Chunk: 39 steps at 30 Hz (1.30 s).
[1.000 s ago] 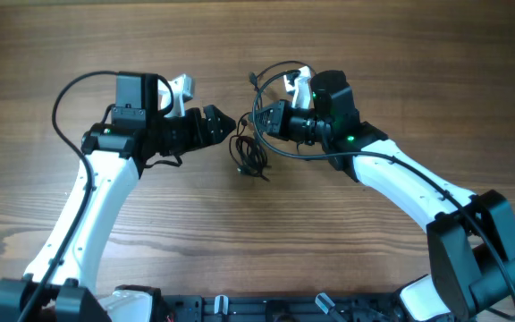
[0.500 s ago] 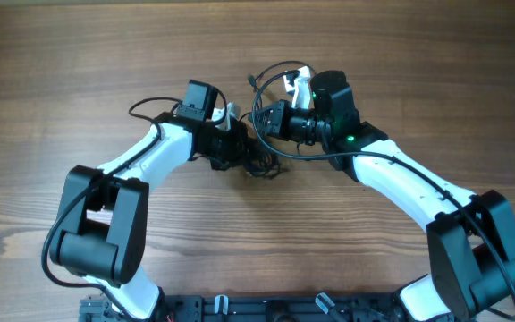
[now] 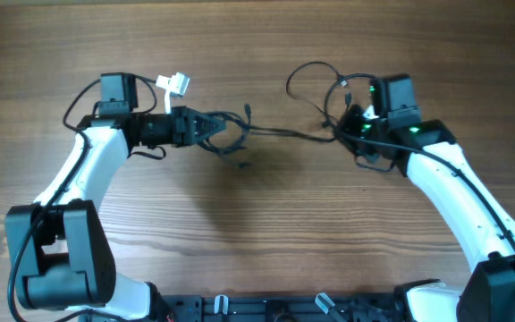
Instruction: Untangle cables
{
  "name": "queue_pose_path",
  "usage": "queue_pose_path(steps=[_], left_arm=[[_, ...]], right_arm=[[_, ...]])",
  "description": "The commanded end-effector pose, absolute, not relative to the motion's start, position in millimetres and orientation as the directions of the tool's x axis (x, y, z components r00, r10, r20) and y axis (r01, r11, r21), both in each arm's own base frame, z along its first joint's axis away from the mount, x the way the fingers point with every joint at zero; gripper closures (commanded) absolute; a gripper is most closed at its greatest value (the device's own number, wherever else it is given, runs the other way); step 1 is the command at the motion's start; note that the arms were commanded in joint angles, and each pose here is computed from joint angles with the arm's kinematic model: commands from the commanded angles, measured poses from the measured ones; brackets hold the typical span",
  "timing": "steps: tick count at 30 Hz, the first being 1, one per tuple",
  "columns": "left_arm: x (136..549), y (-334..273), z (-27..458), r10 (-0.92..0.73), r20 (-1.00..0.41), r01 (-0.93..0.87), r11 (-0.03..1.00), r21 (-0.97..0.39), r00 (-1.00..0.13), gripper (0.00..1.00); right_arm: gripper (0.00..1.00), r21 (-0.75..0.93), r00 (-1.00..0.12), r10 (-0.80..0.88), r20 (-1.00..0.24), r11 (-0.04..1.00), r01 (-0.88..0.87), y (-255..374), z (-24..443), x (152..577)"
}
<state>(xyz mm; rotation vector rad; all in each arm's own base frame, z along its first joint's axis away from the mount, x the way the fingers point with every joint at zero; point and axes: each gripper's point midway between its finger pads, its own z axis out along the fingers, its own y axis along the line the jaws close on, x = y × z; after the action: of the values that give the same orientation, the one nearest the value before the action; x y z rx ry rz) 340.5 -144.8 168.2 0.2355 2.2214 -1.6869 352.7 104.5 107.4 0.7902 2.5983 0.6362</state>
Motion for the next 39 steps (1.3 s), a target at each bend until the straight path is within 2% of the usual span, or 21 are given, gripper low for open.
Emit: queue_pose_path(steps=[1,2,4,6,7,8,12,15,19,21,24,27,28,29,30,31,32,33,36,38,39], left_arm=[[348.3,-132.7,175.1,-0.04,-0.561,0.519,0.329,-0.789,-0.827,0.96],[348.8,-136.7,171.0,-0.021,-0.566,0.524,0.349,-0.777,-0.824,0.96],[348.1,-142.7,171.6,-0.006,-0.578,0.542,0.342,-0.768,-0.816,0.96],[346.0,-150.3,172.5,0.012,-0.586,0.557,0.329,-0.763,-0.81,0.96],[342.7,-157.6,173.6,0.027,-0.588,0.566,0.311,-0.764,-0.809,0.96],[340.5,-160.0,176.7,0.027,-0.589,0.57,0.289,-0.769,-0.808,0.96],[329.8,-165.3,200.0,0.002,-0.581,0.576,0.142,-0.805,-0.814,0.92],[328.7,-165.5,202.0,-0.004,-0.553,0.548,0.129,-0.827,-0.833,0.9],[328.7,-165.5,202.1,-0.011,-0.512,0.507,0.128,-0.852,-0.859,0.89],[326.9,-165.9,205.5,-0.011,-0.513,0.51,0.105,-0.854,-0.858,0.89],[323.5,-165.8,215.4,-0.015,-0.528,0.527,0.046,-0.848,-0.849,0.89],[325.7,-161.0,215.8,-0.028,-0.528,0.527,0.051,-0.848,-0.849,0.89],[326.4,-159.4,215.7,-0.032,-0.528,0.526,0.054,-0.849,-0.849,0.86],[327.4,-157.5,215.8,-0.037,-0.528,0.526,0.057,-0.849,-0.848,0.78],[328.1,-155.9,215.6,-0.041,-0.527,0.525,0.06,-0.849,-0.849,0.72],[328.4,-155.3,215.6,-0.042,-0.527,0.525,0.061,-0.849,-0.849,0.67],[328.8,-155.3,214.8,-0.042,-0.528,0.525,0.066,-0.849,-0.848,0.44],[329.7,-155.2,213.2,-0.042,-0.528,0.524,0.077,-0.848,-0.848,0.0],[341.5,-151.8,192.9,-0.05,-0.48,0.461,0.211,-0.862,-0.876,0.0],[358.2,-140.7,163.6,-0.126,-0.335,0.264,0.391,-0.882,-0.934,0.0],[364.1,-134.9,153.4,-0.179,-0.266,0.164,0.444,-0.881,-0.947,0.0]], right_arm=[[0.18,0.561,-0.876,0.288,-0.387,0.827,0.025,121.2,126.7,366.3],[0.08,0.62,-0.877,0.188,-0.443,0.77,-0.148,143.4,143.6,365.3],[0.0,0.665,-0.841,0.099,-0.531,0.664,-0.342,168.1,169.0,363.2],[0.0,0.66,-0.786,0.037,-0.617,0.568,-0.491,190.3,190.4,358.8],[0.0,0.602,-0.726,-0.032,-0.687,0.533,-0.594,208.4,196.4,353.4],[0.0,0.582,-0.707,-0.059,-0.705,0.522,-0.624,215.8,196.4,350.2],[0.0,0.55,-0.708,-0.144,-0.692,0.53,-0.645,251.7,173.4,337.8],[0.0,0.55,-0.712,-0.205,-0.672,0.506,-0.664,277.6,148.7,329.7],[0.01,0.551,-0.723,-0.244,-0.647,0.506,-0.664,281.9,124.5,329.0],[0.07,0.524,-0.693,-0.264,-0.671,0.494,-0.694,283.5,120.1,331.8],[0.26,0.531,-0.697,-0.293,-0.654,0.479,-0.699,285.3,102.5,330.1],[0.29,0.619,-0.695,-0.324,-0.642,0.317,-0.719,297.9,102.4,306.9],[0.38,0.629,-0.693,-0.328,-0.642,0.292,-0.72,299.3,103.3,303.5],[0.74,0.63,-0.694,-0.327,-0.641,0.292,-0.72,299.5,102.8,303.8],[0.95,0.642,-0.708,-0.32,-0.63,0.3,-0.706,298.8,103.0,304.5],[0.96,0.671,-0.742,-0.301,-0.599,0.317,-0.67,297.7,103.6,305.9],[0.96,0.727,-0.807,-0.254,-0.533,0.352,-0.59,294.4,104.9,310.7],[0.96,0.775,-0.854,-0.208,-0.476,0.359,-0.52,289.2,110.9,316.1],[0.95,0.844,-0.888,-0.13,-0.441,0.277,-0.46,273.1,147.7,325.4],[0.96,0.829,-0.872,-0.107,-0.478,0.273,-0.489,267.4,163.4,328.9],[0.96,0.812,-0.86,-0.094,-0.502,0.292,-0.506,266.2,167.8,332.5]])
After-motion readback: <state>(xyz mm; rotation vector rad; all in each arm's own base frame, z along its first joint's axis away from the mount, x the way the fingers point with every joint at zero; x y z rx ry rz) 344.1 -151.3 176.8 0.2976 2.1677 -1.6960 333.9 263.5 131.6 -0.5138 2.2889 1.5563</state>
